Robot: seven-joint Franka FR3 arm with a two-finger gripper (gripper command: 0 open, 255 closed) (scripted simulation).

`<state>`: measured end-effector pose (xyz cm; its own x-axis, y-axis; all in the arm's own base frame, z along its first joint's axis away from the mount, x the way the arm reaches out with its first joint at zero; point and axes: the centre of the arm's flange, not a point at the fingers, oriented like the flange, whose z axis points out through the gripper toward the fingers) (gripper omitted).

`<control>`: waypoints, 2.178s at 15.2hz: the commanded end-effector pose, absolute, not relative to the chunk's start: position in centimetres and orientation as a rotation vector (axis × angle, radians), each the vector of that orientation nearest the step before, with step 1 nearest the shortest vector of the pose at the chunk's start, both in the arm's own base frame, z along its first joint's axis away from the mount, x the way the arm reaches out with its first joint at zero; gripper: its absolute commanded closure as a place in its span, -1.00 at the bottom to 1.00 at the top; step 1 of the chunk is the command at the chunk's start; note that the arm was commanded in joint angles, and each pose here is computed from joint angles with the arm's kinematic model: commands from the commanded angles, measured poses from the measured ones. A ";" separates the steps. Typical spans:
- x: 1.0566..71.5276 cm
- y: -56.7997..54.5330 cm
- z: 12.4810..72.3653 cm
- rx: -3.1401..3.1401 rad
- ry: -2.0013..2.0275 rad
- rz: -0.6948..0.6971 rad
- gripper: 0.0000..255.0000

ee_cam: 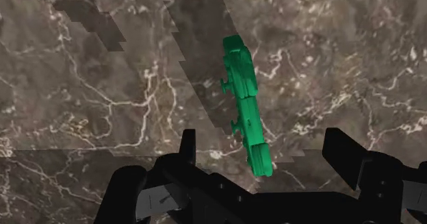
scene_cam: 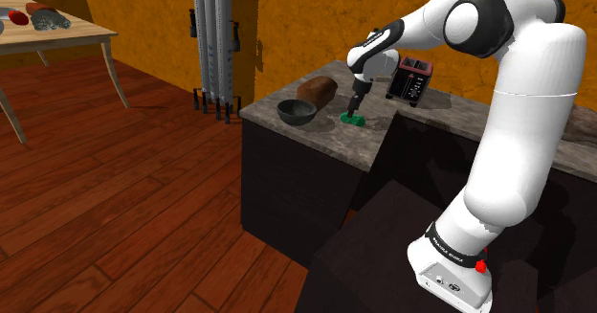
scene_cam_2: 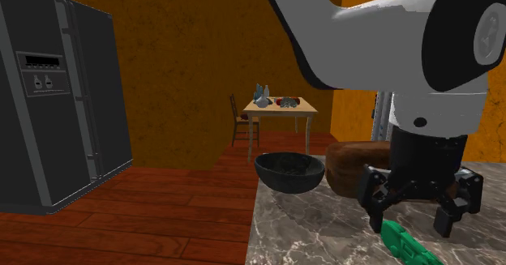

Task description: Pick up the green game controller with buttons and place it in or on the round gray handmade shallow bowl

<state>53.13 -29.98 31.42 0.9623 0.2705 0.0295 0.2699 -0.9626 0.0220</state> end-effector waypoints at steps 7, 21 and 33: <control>53.4 -30.2 27.8 3.093 0.431 0.052 -1.00; 53.3 -30.2 27.8 3.093 0.431 0.052 1.00; 53.4 -30.2 33.1 3.093 0.431 0.052 1.00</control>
<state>53.46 -30.16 32.62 0.9614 0.2733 0.0310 0.2727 -0.9618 0.0226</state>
